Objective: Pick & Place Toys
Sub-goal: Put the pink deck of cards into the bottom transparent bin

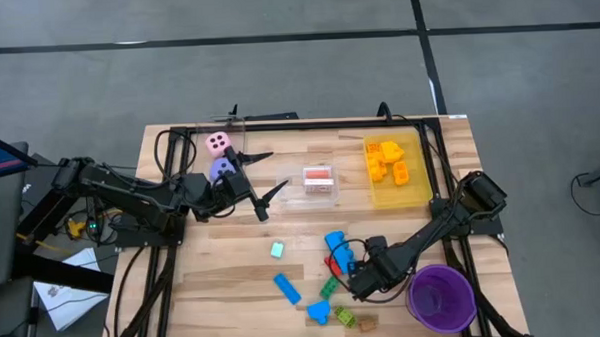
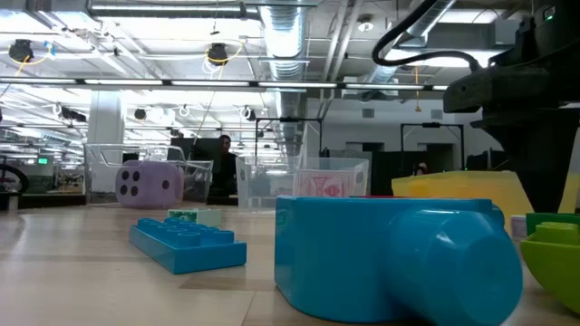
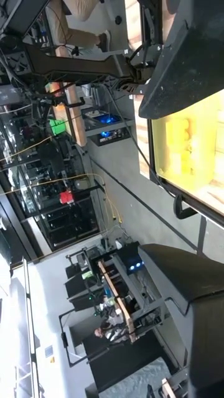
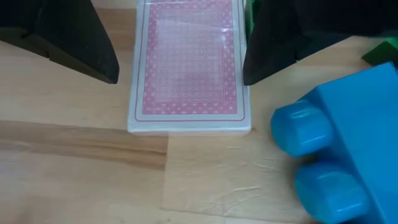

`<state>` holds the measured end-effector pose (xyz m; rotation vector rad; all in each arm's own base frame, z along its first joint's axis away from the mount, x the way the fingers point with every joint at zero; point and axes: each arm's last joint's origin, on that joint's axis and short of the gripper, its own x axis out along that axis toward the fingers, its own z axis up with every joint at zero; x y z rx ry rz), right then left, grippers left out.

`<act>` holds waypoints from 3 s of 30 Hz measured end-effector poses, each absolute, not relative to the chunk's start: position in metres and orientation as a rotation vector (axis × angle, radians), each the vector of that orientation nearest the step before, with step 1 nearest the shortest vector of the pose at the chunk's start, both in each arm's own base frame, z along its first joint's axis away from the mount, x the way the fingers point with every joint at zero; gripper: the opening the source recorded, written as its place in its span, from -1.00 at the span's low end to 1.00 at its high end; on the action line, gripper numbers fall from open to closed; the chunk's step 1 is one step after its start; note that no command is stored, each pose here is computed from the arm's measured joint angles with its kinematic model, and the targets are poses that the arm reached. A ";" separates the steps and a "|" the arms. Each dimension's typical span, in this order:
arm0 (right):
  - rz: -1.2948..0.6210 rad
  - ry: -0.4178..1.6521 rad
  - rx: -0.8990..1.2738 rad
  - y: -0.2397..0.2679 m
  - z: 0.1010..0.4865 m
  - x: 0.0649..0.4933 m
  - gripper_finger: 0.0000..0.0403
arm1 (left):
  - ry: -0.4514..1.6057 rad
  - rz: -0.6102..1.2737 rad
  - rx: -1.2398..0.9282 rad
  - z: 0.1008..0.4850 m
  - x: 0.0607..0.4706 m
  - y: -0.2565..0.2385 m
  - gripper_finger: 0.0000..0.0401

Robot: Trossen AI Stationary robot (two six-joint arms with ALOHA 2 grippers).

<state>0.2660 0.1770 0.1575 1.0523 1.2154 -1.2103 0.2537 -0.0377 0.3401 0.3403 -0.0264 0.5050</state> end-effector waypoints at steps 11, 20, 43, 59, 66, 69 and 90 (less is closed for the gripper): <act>-1.188 1.218 1.063 0.178 0.157 0.267 0.67 | -0.026 0.502 0.338 0.340 0.254 -0.038 0.71; -1.136 1.217 1.083 0.180 0.157 0.271 0.67 | -0.024 0.502 0.339 0.340 0.254 -0.038 0.71; -1.037 1.238 1.054 0.175 0.161 0.277 0.67 | -0.024 0.502 0.339 0.340 0.254 -0.038 0.71; -1.060 1.242 1.038 0.174 0.161 0.275 0.67 | -0.022 0.502 0.340 0.340 0.254 -0.038 0.71; -1.054 1.242 1.046 0.175 0.161 0.276 0.67 | -0.022 0.502 0.340 0.340 0.254 -0.038 0.71; -1.040 1.237 1.058 0.175 0.161 0.277 0.67 | -0.022 0.502 0.339 0.340 0.254 -0.038 0.71; -1.051 1.304 1.013 0.176 0.140 0.283 0.67 | -0.022 0.501 0.333 0.339 0.254 -0.039 0.71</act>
